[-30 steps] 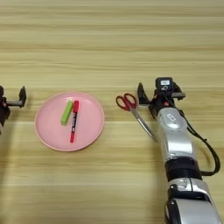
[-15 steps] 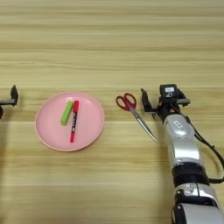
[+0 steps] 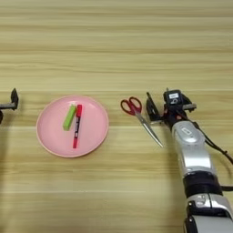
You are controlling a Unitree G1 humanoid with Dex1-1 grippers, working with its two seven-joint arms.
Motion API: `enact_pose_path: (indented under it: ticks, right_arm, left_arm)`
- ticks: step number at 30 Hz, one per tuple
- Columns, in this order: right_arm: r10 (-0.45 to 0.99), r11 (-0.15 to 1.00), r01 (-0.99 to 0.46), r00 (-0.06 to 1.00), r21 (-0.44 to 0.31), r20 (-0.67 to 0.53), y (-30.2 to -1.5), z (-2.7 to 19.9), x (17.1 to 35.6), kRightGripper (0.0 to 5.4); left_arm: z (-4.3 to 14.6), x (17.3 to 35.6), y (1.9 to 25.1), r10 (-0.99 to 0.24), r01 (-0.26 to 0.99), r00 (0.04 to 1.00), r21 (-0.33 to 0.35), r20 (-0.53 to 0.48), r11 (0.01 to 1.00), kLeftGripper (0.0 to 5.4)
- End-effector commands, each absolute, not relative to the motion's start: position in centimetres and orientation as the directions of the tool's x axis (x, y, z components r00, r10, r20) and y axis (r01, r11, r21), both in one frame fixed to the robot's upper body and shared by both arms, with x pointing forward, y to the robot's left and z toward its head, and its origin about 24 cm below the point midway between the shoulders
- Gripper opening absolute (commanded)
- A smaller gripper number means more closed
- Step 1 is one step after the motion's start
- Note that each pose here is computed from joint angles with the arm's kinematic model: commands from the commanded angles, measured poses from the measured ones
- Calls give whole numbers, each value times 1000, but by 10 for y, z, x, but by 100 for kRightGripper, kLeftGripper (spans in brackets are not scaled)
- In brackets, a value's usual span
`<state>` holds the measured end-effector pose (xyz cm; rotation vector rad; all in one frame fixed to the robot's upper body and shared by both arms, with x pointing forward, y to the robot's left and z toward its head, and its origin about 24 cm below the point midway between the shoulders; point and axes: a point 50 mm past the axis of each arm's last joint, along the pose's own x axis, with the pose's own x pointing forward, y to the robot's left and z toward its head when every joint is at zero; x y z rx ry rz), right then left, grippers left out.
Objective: Move the objects on the table
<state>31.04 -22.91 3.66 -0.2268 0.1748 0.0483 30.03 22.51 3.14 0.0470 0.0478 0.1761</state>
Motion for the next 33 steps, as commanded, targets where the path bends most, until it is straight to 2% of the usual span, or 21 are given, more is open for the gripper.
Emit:
enact_pose_path:
  ticks: [1, 13, 22, 33]
  right_arm:
    - [37, 966, -91, 975, -242, -218, -231, 33, 308, 540]
    - [61, 965, -122, 966, -234, -252, -228, 28, 307, 540]
    - [18, 941, -112, 959, -320, -284, -233, 20, 308, 540]
    - [104, 948, -187, 947, -258, -305, -222, 18, 307, 540]
  left_arm:
    - [33, 301, 226, 182, -180, 982, 48, -46, 983, 538]
    - [32, 301, 226, 179, -177, 982, 50, -50, 983, 538]
    - [32, 301, 226, 176, -174, 983, 45, -53, 984, 538]
    - [32, 301, 226, 177, -174, 983, 43, -54, 984, 538]
